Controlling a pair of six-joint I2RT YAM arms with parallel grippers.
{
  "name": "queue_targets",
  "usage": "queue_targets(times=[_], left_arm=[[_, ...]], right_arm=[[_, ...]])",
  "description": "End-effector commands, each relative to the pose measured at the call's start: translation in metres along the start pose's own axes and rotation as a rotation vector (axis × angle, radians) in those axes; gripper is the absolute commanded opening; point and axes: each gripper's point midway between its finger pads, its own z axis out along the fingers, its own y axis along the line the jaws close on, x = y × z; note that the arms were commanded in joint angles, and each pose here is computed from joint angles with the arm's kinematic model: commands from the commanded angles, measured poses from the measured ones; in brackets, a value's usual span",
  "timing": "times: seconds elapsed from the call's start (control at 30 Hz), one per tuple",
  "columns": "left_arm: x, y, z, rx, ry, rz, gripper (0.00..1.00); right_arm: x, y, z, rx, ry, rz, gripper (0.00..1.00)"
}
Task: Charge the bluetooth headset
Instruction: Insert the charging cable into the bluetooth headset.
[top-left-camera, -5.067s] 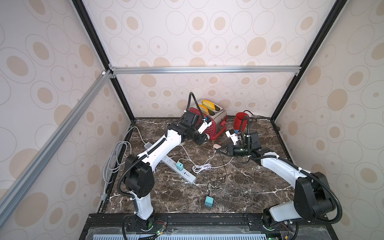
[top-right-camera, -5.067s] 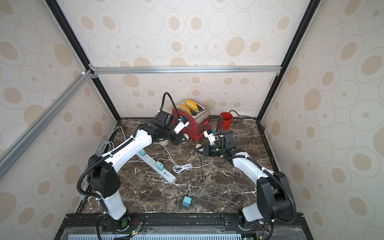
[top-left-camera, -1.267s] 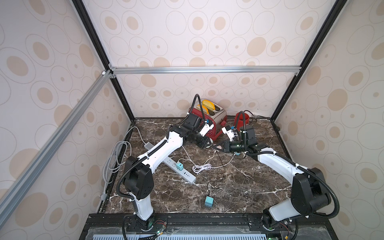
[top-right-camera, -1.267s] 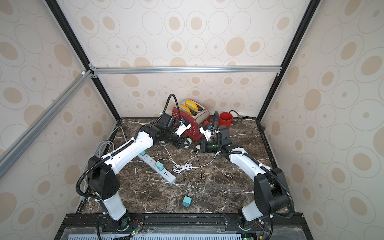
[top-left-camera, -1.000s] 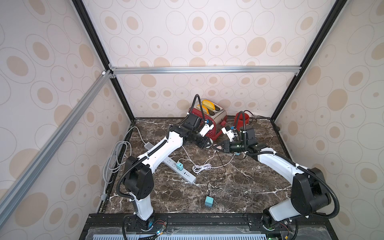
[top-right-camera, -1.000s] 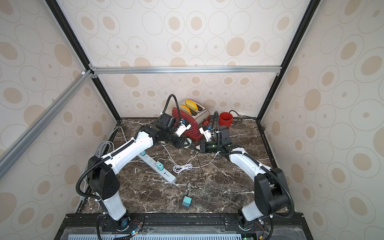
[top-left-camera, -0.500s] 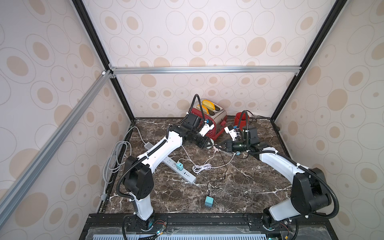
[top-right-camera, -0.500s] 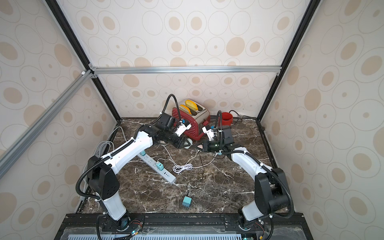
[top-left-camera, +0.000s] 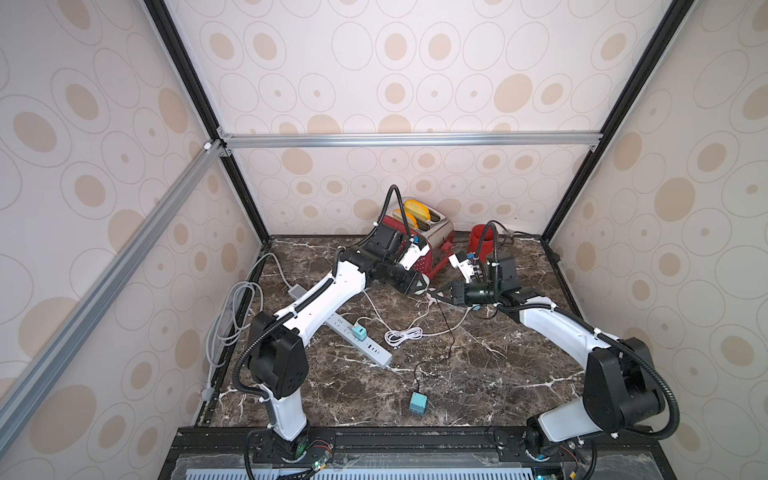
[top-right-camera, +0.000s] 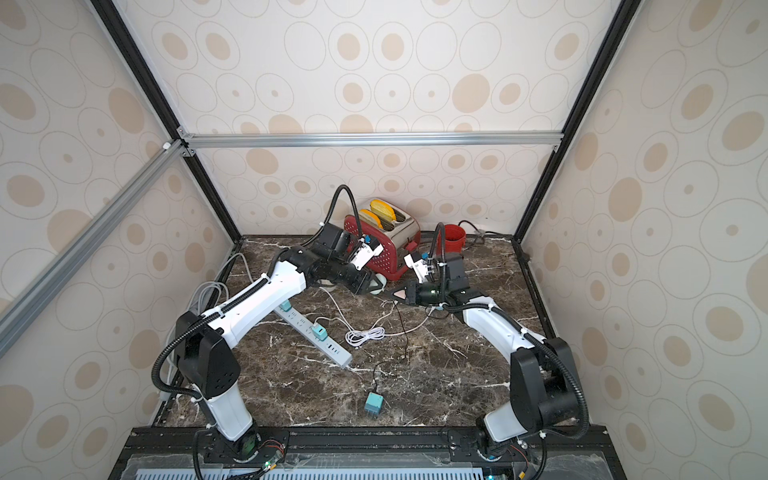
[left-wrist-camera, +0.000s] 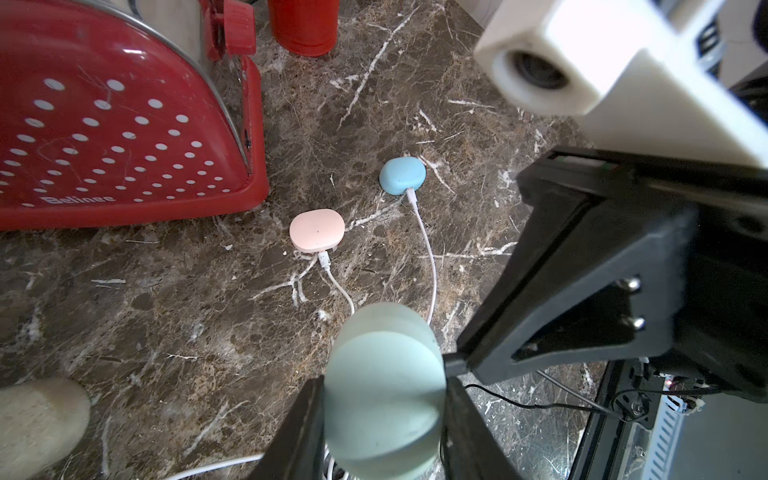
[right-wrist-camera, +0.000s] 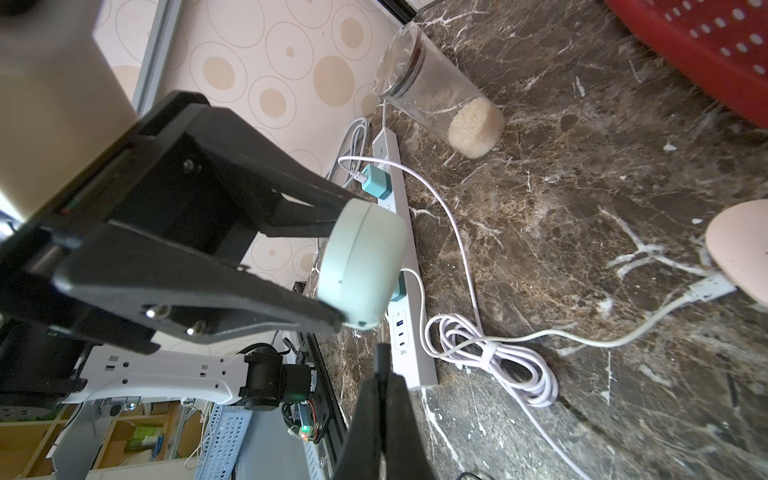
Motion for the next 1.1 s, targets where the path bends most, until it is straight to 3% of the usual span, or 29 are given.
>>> queue_targets(times=[0.0, 1.07], left_arm=[[-0.011, 0.0, -0.005, -0.008, -0.02, 0.004, 0.05], [-0.024, -0.015, -0.014, 0.07, -0.07, -0.025, 0.05]], right_arm=[[-0.004, 0.014, -0.006, -0.028, -0.022, -0.031, 0.0], [0.001, -0.003, 0.0, 0.008, -0.01, -0.022, 0.0]])
